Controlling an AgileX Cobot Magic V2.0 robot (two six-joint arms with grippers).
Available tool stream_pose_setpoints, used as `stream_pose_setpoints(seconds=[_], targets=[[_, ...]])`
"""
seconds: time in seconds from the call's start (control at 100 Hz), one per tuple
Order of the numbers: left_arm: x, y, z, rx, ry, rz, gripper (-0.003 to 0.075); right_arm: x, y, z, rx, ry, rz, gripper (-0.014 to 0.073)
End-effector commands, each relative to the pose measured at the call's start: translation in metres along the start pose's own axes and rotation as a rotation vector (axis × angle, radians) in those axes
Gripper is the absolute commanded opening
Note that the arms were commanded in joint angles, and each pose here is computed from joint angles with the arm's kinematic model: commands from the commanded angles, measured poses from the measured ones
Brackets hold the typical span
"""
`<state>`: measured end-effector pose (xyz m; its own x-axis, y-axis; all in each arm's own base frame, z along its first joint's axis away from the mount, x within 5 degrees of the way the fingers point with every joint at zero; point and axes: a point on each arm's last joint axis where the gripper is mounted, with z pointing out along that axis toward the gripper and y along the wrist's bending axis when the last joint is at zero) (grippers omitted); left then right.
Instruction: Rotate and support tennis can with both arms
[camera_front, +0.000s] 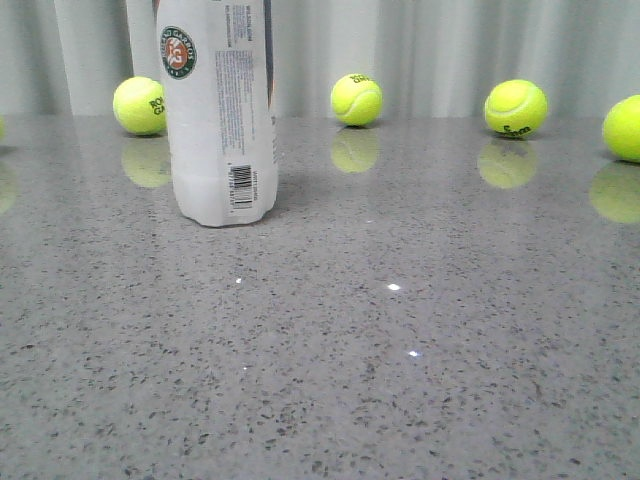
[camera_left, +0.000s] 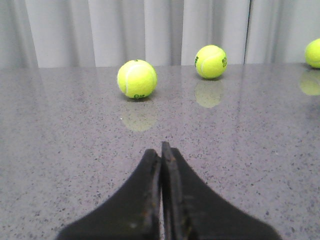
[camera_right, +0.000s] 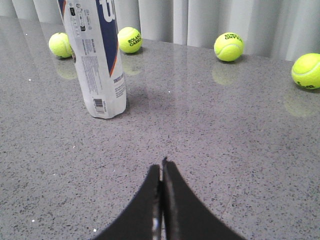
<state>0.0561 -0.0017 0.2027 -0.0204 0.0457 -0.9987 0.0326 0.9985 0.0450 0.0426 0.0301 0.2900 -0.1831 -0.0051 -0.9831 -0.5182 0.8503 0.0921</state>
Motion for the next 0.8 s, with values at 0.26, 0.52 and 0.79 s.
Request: stream_pose_setpoints(seconds=[0.26,0.52,0.79], targets=[[0.0009,-0.0004,-0.0008,0.0,-0.12,-0.032,-0.0019,-0.0138,0.0001,-0.0014,0.009,-0.082,-0.002,-0.0069],[0.0009,-0.0004,-0.0008,0.0,-0.12,-0.032,-0.0019,-0.0138,0.0001,-0.0014,0.009,-0.082,-0.002,-0.0069],[0.0009,-0.0004,-0.0008,0.0,-0.12,-0.032,-0.0019,-0.0052,-0.003,0.0044,0.034,-0.105,0.003,-0.0069]])
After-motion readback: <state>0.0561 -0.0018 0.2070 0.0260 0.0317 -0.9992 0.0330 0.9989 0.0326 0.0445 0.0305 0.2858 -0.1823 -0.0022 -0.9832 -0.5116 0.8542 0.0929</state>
